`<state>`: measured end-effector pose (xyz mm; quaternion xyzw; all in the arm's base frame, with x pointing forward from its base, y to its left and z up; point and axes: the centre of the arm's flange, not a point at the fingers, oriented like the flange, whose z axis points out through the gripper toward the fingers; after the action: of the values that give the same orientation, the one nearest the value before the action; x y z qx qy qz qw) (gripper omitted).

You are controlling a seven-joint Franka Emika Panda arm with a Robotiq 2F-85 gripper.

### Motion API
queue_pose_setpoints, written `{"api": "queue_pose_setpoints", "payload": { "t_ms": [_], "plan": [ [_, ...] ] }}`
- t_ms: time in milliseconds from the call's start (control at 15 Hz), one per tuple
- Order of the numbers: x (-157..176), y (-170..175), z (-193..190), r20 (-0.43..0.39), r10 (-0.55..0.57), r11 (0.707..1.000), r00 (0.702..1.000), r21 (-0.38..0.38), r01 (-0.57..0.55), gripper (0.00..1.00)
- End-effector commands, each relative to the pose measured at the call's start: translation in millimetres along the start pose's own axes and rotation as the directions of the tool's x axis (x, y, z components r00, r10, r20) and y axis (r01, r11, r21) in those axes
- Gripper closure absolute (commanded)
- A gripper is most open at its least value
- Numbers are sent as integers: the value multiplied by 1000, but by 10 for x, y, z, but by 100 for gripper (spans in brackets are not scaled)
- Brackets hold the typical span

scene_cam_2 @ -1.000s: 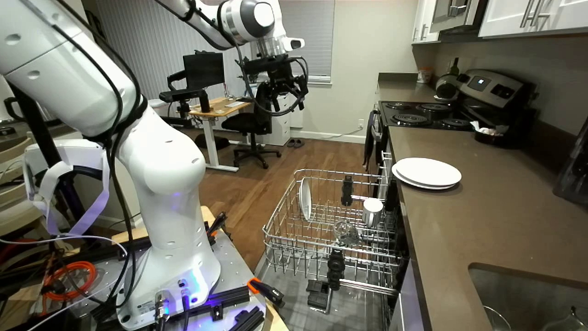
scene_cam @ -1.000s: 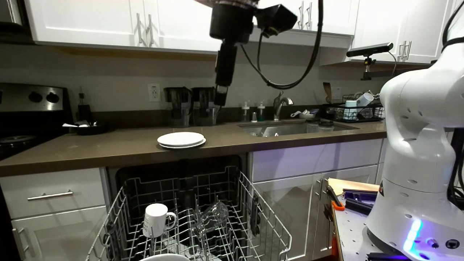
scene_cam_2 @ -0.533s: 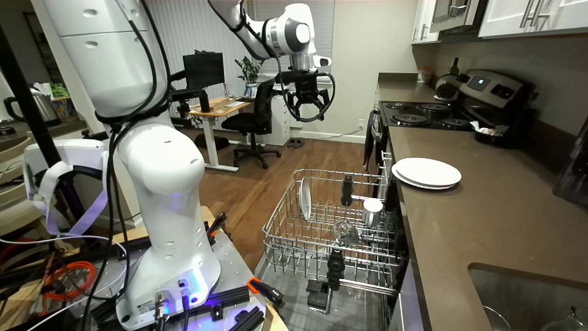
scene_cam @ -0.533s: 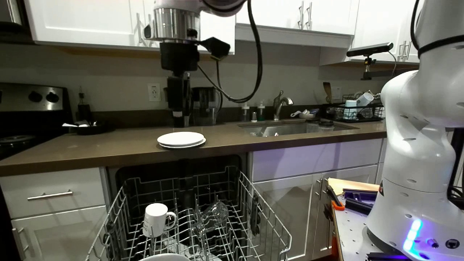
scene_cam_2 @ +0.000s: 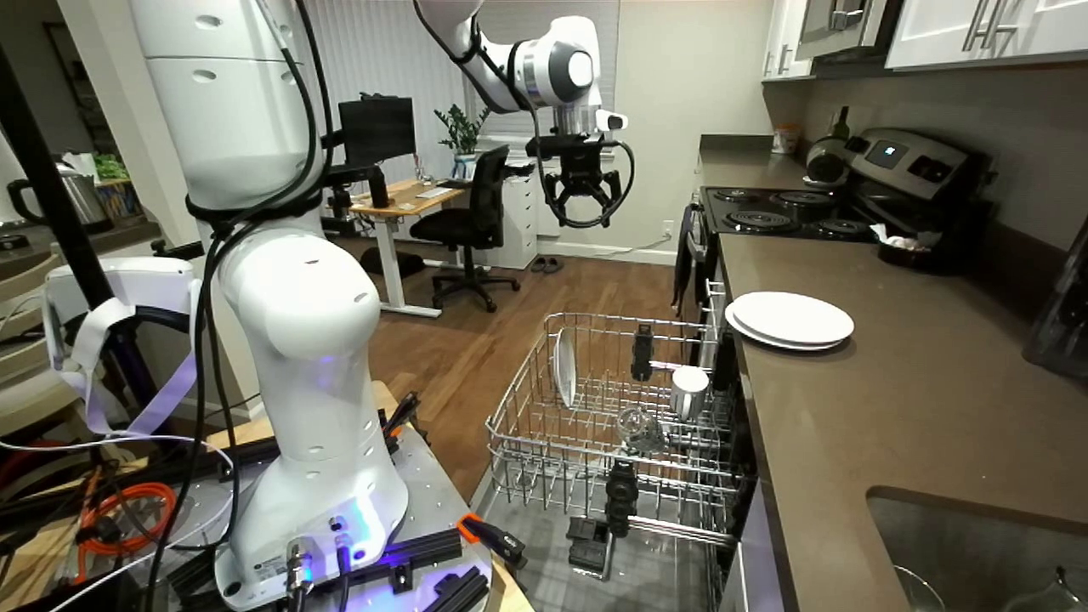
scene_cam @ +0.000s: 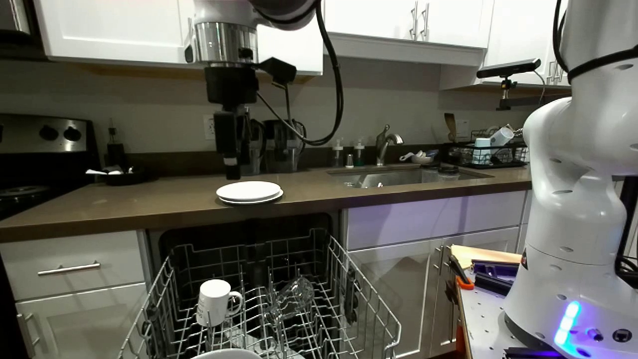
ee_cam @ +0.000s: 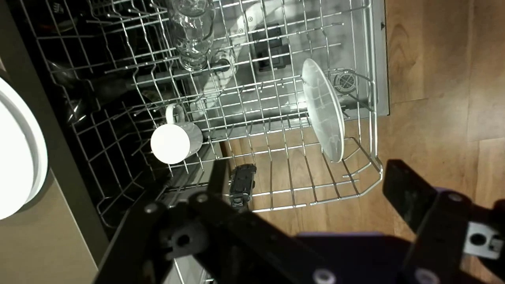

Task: Move the white mug to the right side of the dishwasher

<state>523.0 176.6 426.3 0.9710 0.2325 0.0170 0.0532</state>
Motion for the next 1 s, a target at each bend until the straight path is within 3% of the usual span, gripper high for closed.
{"api": "queue_pose_setpoints", "payload": {
  "t_ms": [0,267,667,933],
  "plan": [
    [328,188,196,-11,55,997,998,-46,-55,0],
    [703,561,409,-36,111,990,993,-86,-114,0],
    [798,1047,821,-152,223,974,963,70,-215,0],
    [703,1303,1173,-219,268,963,938,79,-257,0]
  ]
}}
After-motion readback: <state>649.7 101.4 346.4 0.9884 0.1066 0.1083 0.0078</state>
